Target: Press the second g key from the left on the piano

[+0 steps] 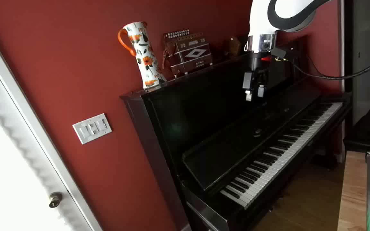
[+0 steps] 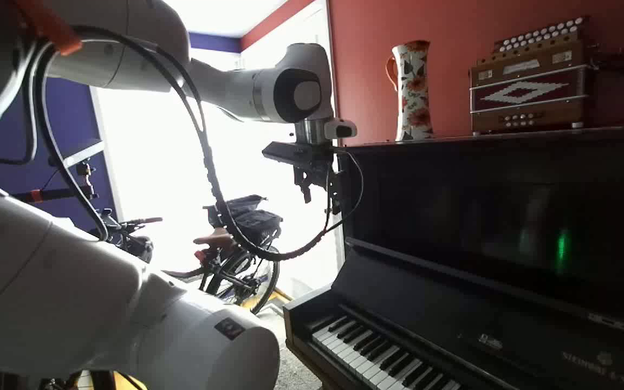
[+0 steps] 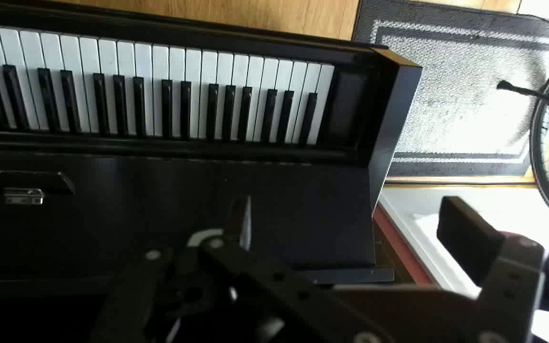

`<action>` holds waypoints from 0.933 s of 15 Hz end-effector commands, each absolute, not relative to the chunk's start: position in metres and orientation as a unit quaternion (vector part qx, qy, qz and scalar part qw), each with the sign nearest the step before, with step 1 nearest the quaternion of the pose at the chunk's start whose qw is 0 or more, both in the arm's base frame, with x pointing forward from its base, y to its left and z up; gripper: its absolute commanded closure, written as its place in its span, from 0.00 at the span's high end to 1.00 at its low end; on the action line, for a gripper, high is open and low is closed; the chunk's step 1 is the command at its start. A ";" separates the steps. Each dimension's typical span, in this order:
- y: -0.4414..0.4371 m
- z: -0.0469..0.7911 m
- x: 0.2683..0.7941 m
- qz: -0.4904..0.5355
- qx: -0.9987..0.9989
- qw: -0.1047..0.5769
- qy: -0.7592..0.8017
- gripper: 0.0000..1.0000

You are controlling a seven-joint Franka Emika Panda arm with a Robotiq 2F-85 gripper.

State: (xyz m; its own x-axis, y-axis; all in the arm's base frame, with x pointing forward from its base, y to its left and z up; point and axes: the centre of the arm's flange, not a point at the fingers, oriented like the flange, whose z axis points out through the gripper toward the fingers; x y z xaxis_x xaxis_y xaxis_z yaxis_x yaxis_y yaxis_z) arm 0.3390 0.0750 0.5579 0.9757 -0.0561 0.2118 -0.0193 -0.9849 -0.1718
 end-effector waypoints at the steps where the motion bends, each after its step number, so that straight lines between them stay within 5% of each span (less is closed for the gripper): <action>1: 0.075 0.558 0.339 -0.109 -0.990 0.085 0.019 1.00; 7: 0.073 0.549 0.346 -0.089 -0.992 0.079 0.032 1.00; 14: 0.050 0.435 0.401 0.029 -0.995 0.005 0.097 1.00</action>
State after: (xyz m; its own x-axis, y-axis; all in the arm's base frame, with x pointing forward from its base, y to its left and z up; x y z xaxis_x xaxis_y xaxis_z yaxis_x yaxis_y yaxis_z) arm 0.3731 0.0555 0.4821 0.9900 -0.1394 0.0212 -0.1372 -0.9872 -0.0814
